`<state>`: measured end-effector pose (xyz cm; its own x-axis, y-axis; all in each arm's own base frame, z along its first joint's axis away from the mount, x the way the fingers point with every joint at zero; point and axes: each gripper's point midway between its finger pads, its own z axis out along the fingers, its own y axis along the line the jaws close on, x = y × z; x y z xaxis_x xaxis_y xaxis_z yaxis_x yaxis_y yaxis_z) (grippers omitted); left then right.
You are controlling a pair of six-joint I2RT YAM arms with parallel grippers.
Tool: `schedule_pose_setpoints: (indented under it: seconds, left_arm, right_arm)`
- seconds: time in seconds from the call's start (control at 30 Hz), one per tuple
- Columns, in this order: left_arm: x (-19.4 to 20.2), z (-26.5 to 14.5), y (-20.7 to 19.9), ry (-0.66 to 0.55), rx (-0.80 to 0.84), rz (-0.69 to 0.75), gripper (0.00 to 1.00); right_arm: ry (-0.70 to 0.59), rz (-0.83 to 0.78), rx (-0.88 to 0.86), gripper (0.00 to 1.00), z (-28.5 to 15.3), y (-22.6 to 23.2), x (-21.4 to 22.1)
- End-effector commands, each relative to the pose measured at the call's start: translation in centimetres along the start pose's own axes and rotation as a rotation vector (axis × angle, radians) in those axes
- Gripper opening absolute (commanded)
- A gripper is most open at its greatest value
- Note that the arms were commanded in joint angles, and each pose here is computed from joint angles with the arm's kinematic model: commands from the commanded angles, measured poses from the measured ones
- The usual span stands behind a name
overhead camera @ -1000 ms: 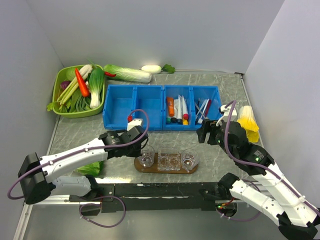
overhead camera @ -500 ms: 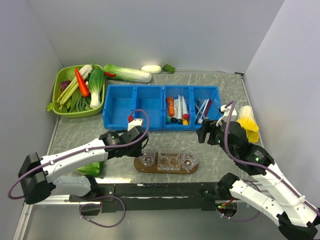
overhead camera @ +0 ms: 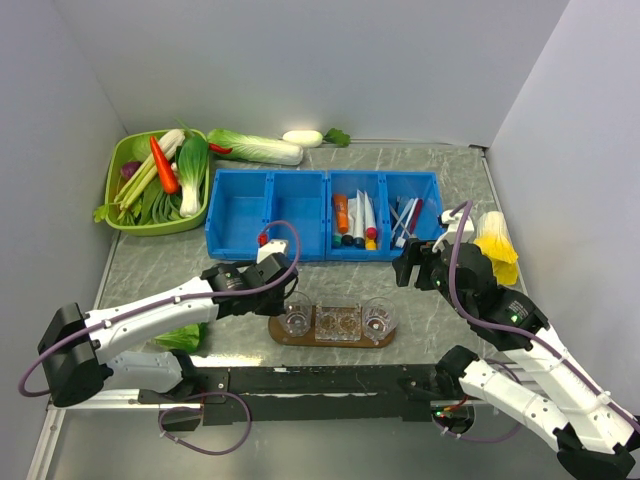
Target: Prepare toiletry sets of a toothbrush and toothpaste on the tray
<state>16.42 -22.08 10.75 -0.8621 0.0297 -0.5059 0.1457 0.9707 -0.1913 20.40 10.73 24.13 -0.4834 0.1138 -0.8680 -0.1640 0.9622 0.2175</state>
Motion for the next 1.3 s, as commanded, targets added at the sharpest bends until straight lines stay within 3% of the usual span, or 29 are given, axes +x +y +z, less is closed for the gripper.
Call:
schedule_pose_setpoints:
  seconds: [0.0,0.23,0.47,0.9,1.27]
  left_arm:
    - [0.0,0.0,-0.8,-0.001,0.034,0.005,0.06]
    - [0.2,0.0,-0.7,0.004,0.031,0.008,0.13]
    - [0.1,-0.2,-0.8,-0.002,0.049,0.004,0.31]
    - [-0.9,-1.2,-1.1,-0.037,0.069,-0.009,0.35]
    - [-3.0,-3.8,-1.1,-0.141,0.118,-0.022,0.45]
  right_arm:
    - [-0.015,0.008,0.02,0.85,-0.2,-0.5,-0.2]
    - [-0.017,0.009,0.022,0.86,-0.3,-0.6,-0.2]
    - [-0.015,0.01,0.02,0.86,-0.2,-0.5,-0.2]
    - [-0.014,0.014,0.014,0.86,-0.2,-0.3,-0.2]
    - [-0.019,0.015,0.008,0.86,-0.3,-0.3,-0.4]
